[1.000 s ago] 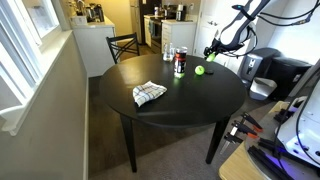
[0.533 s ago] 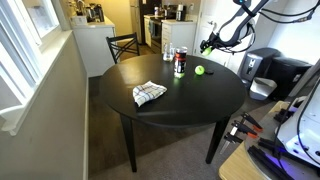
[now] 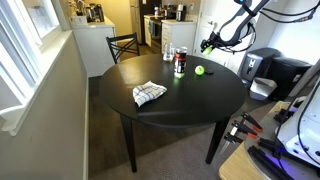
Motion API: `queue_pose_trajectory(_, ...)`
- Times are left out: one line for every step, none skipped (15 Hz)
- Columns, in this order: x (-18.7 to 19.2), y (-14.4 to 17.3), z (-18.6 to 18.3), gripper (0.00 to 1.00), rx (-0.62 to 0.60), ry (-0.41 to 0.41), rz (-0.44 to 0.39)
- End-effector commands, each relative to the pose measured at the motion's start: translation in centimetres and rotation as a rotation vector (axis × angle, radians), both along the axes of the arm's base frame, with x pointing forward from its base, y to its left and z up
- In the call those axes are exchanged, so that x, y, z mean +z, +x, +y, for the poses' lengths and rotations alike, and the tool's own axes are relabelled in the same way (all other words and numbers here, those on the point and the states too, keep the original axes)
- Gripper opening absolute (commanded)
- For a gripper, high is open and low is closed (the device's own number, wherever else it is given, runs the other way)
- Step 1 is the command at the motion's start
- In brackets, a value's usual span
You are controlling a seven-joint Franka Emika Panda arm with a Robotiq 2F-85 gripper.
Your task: Put the tennis ball in the container
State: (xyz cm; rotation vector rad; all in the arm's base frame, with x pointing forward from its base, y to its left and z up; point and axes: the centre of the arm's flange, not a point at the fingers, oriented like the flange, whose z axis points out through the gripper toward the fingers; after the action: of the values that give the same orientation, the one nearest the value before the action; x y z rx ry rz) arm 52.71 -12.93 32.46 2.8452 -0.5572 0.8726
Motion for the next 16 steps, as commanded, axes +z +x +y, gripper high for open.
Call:
queue_pose_trajectory(0.0, 0.5, 0.2, 0.44, 0.022, 0.009, -0.002)
queue_pose_trajectory(0.3, 1.0, 0.5, 0.44, 0.034, 0.009, -0.008)
queue_pose_trajectory(0.7, 1.4, 1.0, 0.44, 0.049, 0.012, -0.016)
queue_pose_trajectory(1.2, 2.1, 1.7, 0.44, 0.073, 0.018, -0.027)
queue_pose_trajectory(1.8, 2.7, 2.6, 0.44, 0.094, 0.013, -0.042)
queue_pose_trajectory(2.7, 3.3, 3.4, 0.44, 0.118, 0.015, -0.056)
queue_pose_trajectory(3.3, 3.8, 4.0, 0.44, 0.135, 0.011, -0.072)
queue_pose_trajectory(4.1, 4.4, 4.7, 0.44, 0.154, 0.016, -0.092)
queue_pose_trajectory(5.0, 4.8, 5.2, 0.44, 0.167, 0.02, -0.109)
queue_pose_trajectory(5.6, 5.2, 5.8, 0.44, 0.183, 0.028, -0.125)
queue_pose_trajectory(6.1, 5.6, 6.4, 0.44, 0.196, 0.039, -0.141)
queue_pose_trajectory(6.6, 5.9, 7.0, 0.44, 0.212, 0.051, -0.154)
queue_pose_trajectory(6.7, 6.3, 7.6, 0.44, 0.224, 0.059, -0.167)
queue_pose_trajectory(6.7, 6.7, 8.2, 0.44, 0.243, 0.075, -0.174)
queue_pose_trajectory(6.7, 6.9, 8.8, 0.44, 0.256, 0.087, -0.177)
queue_pose_trajectory(6.5, 7.2, 9.3, 0.44, 0.265, 0.102, -0.173)
